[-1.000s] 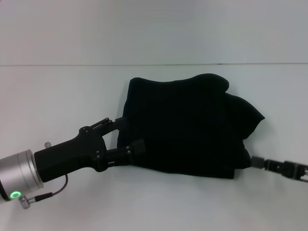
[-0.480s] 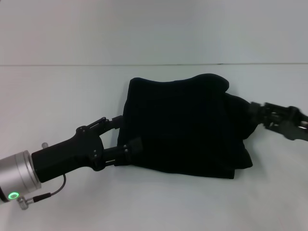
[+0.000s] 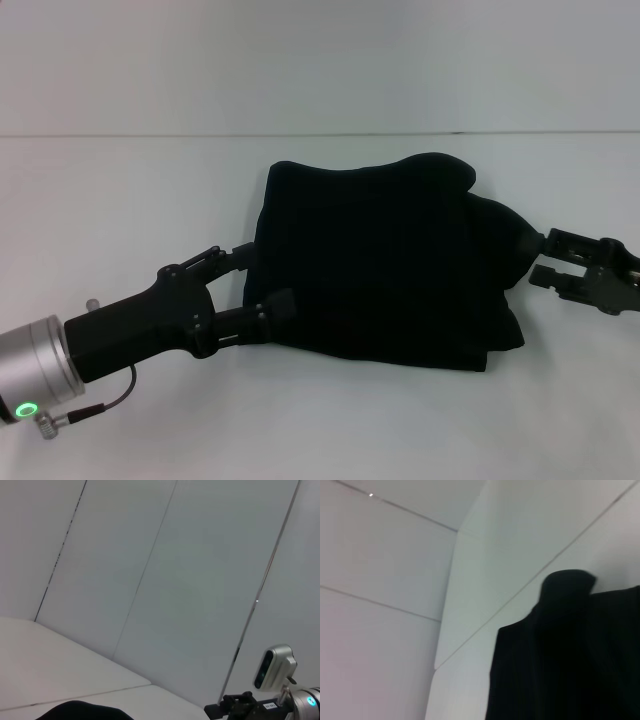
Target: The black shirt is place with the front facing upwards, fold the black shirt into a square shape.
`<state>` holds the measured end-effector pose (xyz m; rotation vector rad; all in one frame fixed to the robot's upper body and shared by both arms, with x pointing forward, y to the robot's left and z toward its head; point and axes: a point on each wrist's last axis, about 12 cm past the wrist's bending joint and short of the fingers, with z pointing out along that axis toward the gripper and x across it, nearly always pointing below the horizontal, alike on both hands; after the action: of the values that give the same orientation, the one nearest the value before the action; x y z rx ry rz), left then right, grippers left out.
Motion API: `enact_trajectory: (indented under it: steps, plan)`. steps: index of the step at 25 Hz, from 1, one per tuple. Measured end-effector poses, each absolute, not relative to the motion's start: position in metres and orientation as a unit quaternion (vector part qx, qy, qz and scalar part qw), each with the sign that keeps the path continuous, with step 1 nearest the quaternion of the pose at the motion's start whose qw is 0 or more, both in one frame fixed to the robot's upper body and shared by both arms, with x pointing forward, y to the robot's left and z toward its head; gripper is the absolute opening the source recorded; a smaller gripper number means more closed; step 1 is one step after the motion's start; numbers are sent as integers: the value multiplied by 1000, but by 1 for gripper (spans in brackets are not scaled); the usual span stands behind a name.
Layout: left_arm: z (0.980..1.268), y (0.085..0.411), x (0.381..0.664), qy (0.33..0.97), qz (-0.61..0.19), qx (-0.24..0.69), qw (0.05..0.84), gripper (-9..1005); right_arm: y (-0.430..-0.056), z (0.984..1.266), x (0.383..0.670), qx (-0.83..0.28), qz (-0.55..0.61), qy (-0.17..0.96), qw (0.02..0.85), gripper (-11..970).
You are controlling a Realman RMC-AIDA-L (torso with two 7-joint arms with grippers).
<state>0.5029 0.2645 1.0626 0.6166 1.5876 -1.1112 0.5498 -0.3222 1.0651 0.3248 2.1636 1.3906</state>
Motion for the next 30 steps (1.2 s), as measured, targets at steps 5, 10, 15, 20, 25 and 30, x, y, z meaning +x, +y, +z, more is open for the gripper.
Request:
enact_trajectory:
  steps: [5, 10, 15, 20, 25, 30]
  plan:
    - [1063, 264, 503, 663, -466, 257, 526, 937, -324, 1064, 548, 122, 514, 806, 267, 802]
    - [1063, 263, 503, 663, -466, 258, 526, 936, -316, 1062, 551, 115, 508, 814, 255, 801]
    - [1063, 263, 503, 663, -466, 258, 526, 936, -312, 1060, 553, 115, 504, 819, 248, 801]
    - [1062, 263, 503, 663, -466, 258, 526, 936, -310, 1060, 554, 113, 504, 820, 247, 801]
    - [1062, 263, 503, 663, -465, 257, 527, 936, -305, 1062, 557, 106, 510, 819, 242, 800]
    - [1063, 263, 503, 663, -466, 257, 527, 937, -301, 1063, 558, 102, 514, 817, 239, 800]
